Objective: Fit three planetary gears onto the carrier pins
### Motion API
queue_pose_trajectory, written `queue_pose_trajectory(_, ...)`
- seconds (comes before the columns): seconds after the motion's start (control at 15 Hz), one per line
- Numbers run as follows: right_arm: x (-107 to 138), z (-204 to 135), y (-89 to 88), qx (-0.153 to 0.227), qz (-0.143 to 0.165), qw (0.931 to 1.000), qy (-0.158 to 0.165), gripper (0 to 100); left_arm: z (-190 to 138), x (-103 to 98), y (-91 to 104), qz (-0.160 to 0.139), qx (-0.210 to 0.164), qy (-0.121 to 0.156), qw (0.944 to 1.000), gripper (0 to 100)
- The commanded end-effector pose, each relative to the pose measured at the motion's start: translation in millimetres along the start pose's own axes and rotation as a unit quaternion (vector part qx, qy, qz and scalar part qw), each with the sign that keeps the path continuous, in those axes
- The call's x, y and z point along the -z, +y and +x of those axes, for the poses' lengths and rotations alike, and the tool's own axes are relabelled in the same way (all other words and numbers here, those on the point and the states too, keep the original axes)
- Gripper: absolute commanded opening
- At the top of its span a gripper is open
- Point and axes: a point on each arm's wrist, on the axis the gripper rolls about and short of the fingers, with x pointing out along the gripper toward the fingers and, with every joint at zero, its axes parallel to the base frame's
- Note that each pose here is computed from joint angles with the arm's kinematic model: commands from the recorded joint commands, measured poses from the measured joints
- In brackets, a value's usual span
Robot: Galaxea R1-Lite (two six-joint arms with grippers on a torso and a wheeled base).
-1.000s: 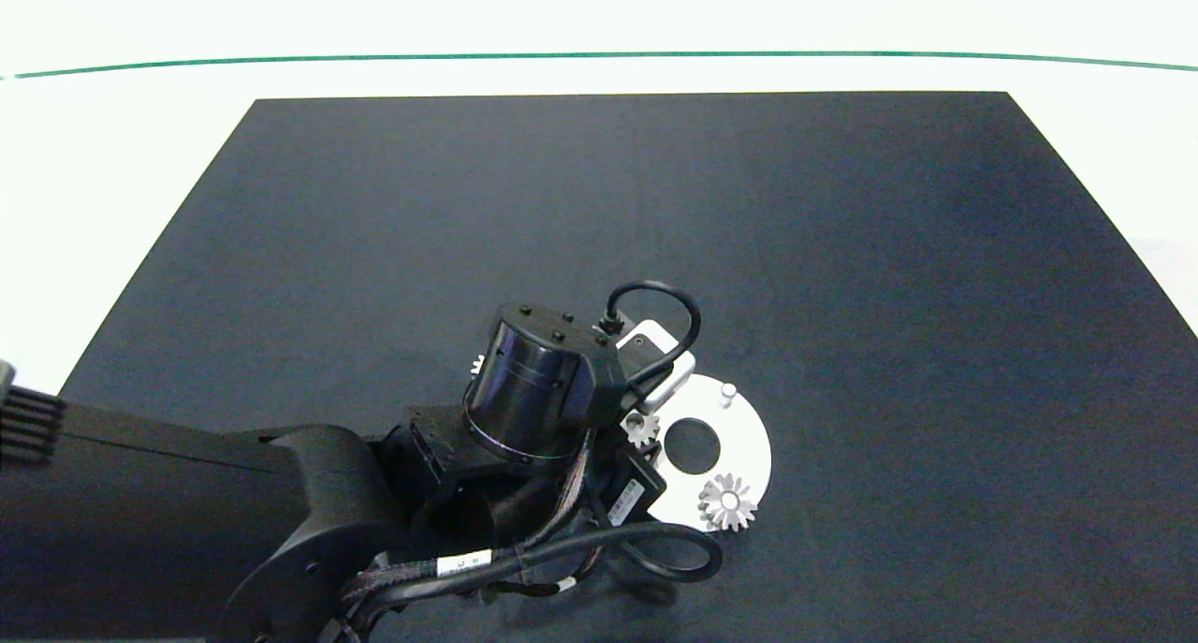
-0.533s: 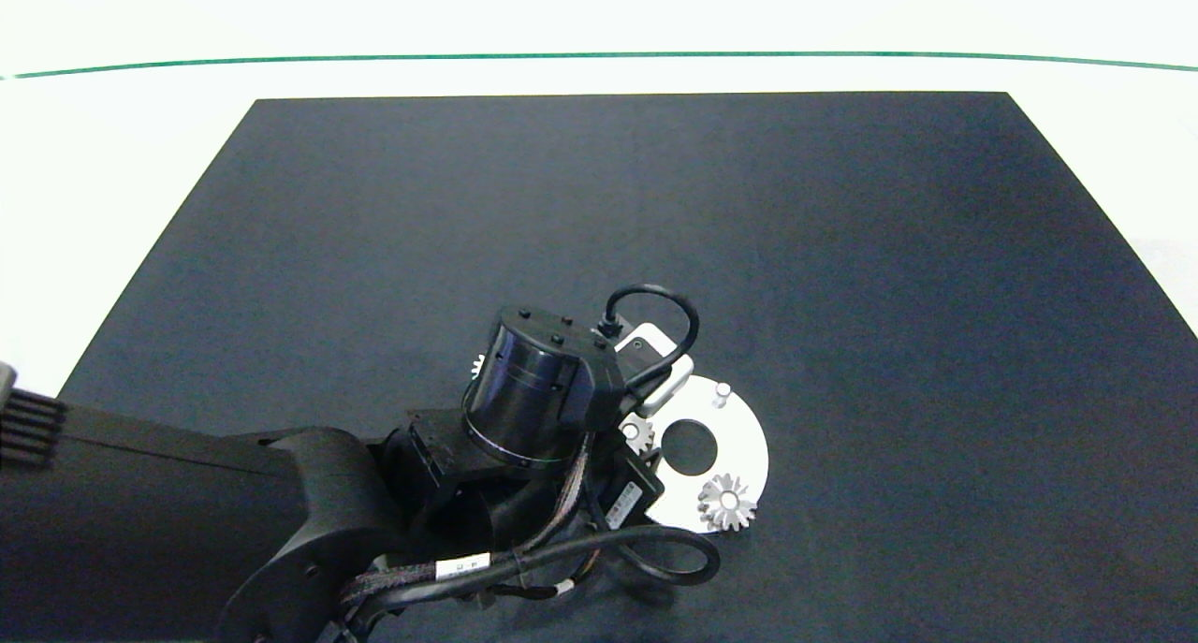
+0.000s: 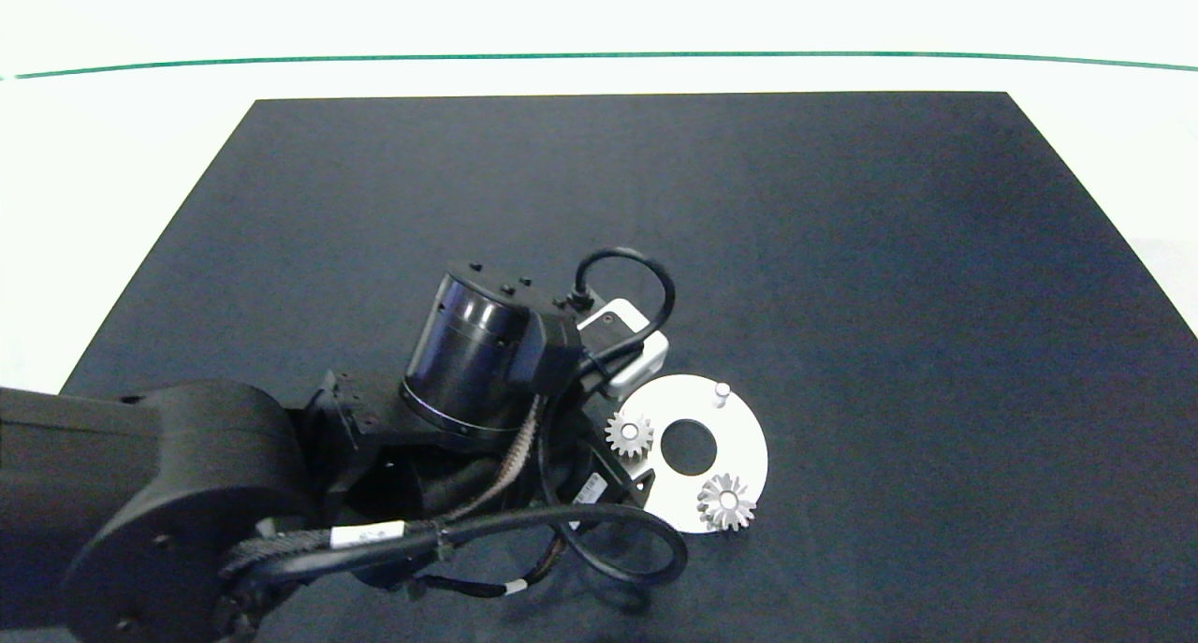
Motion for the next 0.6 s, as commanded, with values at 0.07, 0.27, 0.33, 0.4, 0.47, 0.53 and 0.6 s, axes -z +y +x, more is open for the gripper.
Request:
queue_pose_trajectory(0.07, 0.5, 0.2, 0.1, 0.001, -0.002, 1.0000, 0.003, 100, -33.4, -9.8, 32.9, -0.025, -0.040, -0.030, 0.9984, 100)
queue_pose_trajectory(0.27, -0.5, -1.0, -0.7, 0.002, 0.000, 1.0000, -0.001, 100, -32.7, 2.5, 57.2, -0.041, -0.053, -0.014, 0.9976, 100)
queue_pose_trajectory(0.33, -0.5, -1.0, -0.7, 0.002, 0.000, 1.0000, -0.001, 100, -30.8, 5.1, 61.8, -0.046, -0.052, -0.012, 0.9975, 100)
queue_pose_trajectory(0.4, -0.8, -1.3, -0.8, 0.003, 0.000, 1.0000, -0.002, 100, -28.1, 7.9, 65.2, -0.049, -0.054, -0.006, 0.9973, 100)
queue_pose_trajectory(0.47, -2.0, -2.5, -1.7, 0.003, 0.001, 1.0000, -0.005, 100, -23.1, 10.2, 68.7, -0.053, -0.060, -0.001, 0.9968, 100)
queue_pose_trajectory(0.53, -2.4, -2.5, -1.8, 0.003, 0.002, 1.0000, -0.005, 100, -17.1, 12.2, 71.9, -0.056, -0.064, 0.001, 0.9963, 100)
queue_pose_trajectory(0.6, -2.4, -2.5, -1.8, 0.003, 0.001, 1.0000, -0.005, 100, -13.2, 14.1, 77.2, -0.062, -0.069, 0.000, 0.9957, 100)
